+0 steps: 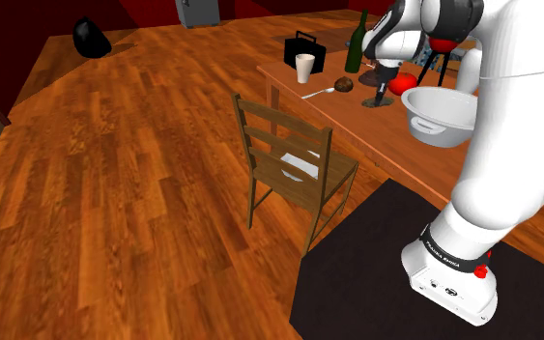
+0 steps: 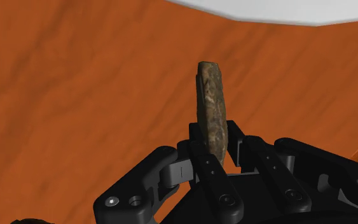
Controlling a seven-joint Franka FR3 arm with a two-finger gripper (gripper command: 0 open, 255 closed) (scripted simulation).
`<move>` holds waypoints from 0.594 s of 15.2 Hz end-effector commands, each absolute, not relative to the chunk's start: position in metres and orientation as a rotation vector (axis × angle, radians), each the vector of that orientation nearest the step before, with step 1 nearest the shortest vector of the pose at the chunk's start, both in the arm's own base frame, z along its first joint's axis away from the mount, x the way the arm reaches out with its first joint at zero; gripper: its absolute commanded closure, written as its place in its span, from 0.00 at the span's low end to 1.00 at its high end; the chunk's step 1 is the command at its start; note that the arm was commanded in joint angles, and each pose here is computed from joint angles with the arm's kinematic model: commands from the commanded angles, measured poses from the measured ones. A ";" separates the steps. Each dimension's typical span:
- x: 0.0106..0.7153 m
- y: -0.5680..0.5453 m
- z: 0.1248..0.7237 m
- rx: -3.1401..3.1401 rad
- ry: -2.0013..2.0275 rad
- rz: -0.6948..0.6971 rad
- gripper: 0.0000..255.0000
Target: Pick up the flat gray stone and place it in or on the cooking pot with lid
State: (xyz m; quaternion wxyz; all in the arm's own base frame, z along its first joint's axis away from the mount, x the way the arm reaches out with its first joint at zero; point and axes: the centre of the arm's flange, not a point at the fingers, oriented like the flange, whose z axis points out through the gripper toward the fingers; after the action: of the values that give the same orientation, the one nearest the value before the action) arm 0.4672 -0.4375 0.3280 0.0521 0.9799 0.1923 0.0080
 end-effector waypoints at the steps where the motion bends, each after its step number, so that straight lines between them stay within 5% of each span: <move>1: 0.466 -0.438 0.339 2.981 0.585 0.024 1.00; 9: 0.466 -0.438 0.381 2.981 0.585 0.024 1.00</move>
State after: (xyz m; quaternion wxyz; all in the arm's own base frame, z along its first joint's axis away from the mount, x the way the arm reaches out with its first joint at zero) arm 0.4659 -0.4378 0.3755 0.0521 0.9799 0.1923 0.0080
